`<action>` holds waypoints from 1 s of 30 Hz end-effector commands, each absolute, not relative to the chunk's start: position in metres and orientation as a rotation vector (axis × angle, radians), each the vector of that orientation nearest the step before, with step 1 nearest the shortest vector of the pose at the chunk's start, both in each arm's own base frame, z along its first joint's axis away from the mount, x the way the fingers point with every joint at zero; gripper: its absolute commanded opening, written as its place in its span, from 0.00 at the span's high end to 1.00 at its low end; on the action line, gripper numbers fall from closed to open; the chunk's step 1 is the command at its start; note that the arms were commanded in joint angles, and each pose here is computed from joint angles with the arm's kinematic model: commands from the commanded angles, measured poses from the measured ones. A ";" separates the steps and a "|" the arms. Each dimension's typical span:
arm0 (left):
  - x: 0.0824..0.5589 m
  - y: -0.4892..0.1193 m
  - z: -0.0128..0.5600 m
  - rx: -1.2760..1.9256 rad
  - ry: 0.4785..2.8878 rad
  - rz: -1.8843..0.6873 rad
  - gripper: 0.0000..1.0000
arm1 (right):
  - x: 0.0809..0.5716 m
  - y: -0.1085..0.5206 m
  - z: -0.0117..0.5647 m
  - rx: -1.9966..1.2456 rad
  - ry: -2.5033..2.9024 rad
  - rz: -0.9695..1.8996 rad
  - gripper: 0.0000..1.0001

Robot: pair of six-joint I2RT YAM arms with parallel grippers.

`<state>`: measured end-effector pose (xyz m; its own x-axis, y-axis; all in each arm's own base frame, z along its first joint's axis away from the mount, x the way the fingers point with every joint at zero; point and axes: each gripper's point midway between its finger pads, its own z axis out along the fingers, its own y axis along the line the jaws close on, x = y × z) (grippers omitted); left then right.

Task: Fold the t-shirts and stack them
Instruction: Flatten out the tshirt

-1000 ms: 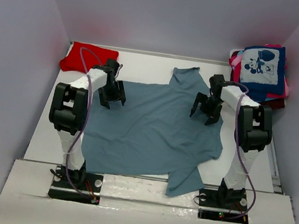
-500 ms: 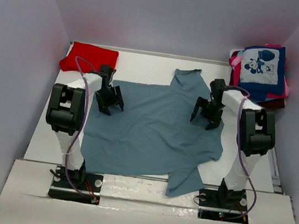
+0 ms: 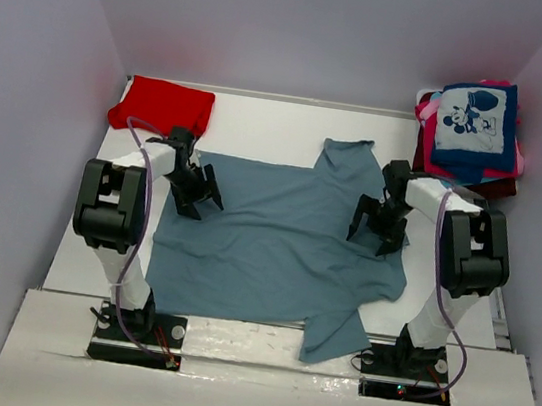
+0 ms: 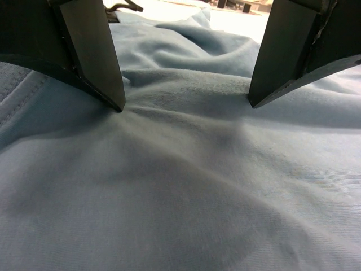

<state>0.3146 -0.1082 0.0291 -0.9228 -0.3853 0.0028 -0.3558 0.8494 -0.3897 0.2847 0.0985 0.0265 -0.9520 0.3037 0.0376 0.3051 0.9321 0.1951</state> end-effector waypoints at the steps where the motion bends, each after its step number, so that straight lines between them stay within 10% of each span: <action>1: 0.291 -0.108 0.039 -0.584 2.982 -0.620 0.21 | 0.255 0.095 0.033 -0.483 -3.032 -0.281 0.03; 19: 0.255 -0.105 0.066 -0.602 2.960 -0.647 0.21 | 0.206 0.090 0.066 -0.533 -3.022 -0.304 0.02; 30: 0.347 -0.093 0.097 -0.524 2.825 -0.506 0.21 | 0.330 0.099 0.119 -0.592 -3.306 -0.384 0.00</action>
